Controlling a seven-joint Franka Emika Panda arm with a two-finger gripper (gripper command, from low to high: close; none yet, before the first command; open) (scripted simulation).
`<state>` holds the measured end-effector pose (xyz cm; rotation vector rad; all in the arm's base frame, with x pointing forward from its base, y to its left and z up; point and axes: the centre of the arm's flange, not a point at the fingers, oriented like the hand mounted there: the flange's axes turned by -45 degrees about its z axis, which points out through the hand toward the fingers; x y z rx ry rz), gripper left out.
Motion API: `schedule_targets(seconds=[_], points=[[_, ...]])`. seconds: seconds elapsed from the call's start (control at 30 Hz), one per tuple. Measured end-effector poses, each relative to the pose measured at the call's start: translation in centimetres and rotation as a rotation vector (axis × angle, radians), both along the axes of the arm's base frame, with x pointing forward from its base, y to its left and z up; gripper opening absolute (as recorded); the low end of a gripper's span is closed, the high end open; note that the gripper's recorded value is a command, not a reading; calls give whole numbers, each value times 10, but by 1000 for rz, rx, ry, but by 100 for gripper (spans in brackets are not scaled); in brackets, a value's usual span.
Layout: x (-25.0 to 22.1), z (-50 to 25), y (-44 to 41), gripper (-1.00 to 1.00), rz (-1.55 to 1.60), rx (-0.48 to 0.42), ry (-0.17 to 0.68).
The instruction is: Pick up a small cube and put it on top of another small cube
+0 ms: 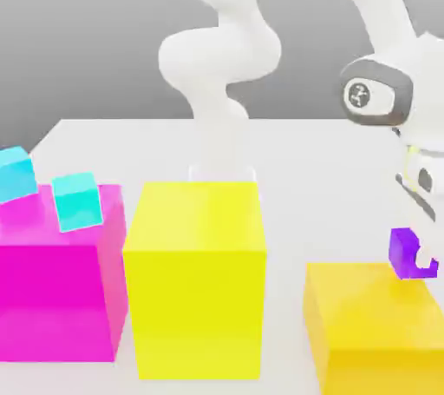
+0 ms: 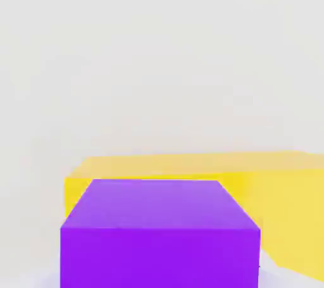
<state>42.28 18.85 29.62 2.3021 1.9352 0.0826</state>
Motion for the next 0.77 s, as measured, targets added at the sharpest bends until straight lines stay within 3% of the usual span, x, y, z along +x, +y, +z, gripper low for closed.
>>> schedule_targets(seconds=[0.17,0.33,0.57,0.67,0.7,0.77], points=[[35,63,-125,-100,-189,-21,-4],[26,105,-250,-100,-385,-2,24],[-61,146,-428,-100,-678,78,78],[-103,118,-487,-100,-782,111,93],[-108,107,-492,100,-792,114,94],[-108,107,-492,100,-792,114,94]])
